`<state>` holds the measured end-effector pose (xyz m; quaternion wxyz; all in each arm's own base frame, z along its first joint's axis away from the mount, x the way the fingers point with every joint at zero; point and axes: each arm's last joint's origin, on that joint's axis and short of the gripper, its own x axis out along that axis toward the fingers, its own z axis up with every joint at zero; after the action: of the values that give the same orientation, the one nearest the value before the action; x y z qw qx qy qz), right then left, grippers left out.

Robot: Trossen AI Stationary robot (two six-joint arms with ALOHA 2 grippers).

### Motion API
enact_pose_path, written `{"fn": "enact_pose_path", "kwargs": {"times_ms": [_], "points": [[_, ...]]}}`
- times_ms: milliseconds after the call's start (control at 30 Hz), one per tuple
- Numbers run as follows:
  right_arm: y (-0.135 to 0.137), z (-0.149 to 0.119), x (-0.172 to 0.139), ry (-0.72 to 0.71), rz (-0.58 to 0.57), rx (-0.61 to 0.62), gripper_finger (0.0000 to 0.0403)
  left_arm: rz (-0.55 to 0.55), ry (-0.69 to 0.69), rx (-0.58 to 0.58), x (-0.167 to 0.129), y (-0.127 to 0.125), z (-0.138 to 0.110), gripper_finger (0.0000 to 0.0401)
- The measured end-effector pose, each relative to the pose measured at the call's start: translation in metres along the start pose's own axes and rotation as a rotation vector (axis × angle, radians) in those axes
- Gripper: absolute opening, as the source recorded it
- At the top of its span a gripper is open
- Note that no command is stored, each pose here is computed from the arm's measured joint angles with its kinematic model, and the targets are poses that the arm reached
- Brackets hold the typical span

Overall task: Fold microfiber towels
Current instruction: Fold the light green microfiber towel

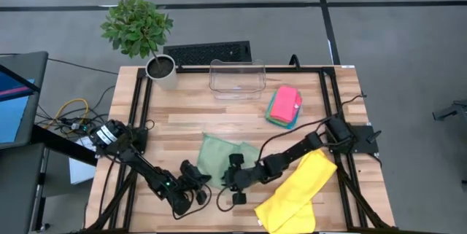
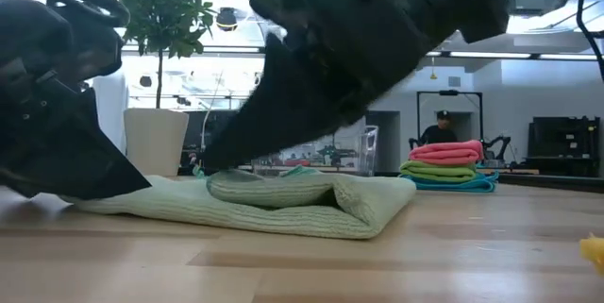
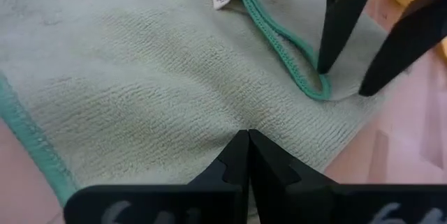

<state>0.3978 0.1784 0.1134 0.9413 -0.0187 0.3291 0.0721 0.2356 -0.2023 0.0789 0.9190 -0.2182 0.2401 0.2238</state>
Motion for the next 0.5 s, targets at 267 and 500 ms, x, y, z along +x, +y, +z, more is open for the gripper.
{"fn": "enact_pose_path", "kwargs": {"times_ms": [267, 500], "points": [[0.015, -0.008, -0.005, 0.034, -0.086, 0.003, 0.0143, 0.009, -0.012, 0.044, 0.002, 0.001, 0.002, 0.0000], [0.012, -0.011, -0.005, 0.065, -0.111, -0.008, 0.0131, 0.013, -0.019, 0.047, 0.002, 0.001, 0.002, 0.0000]]}}
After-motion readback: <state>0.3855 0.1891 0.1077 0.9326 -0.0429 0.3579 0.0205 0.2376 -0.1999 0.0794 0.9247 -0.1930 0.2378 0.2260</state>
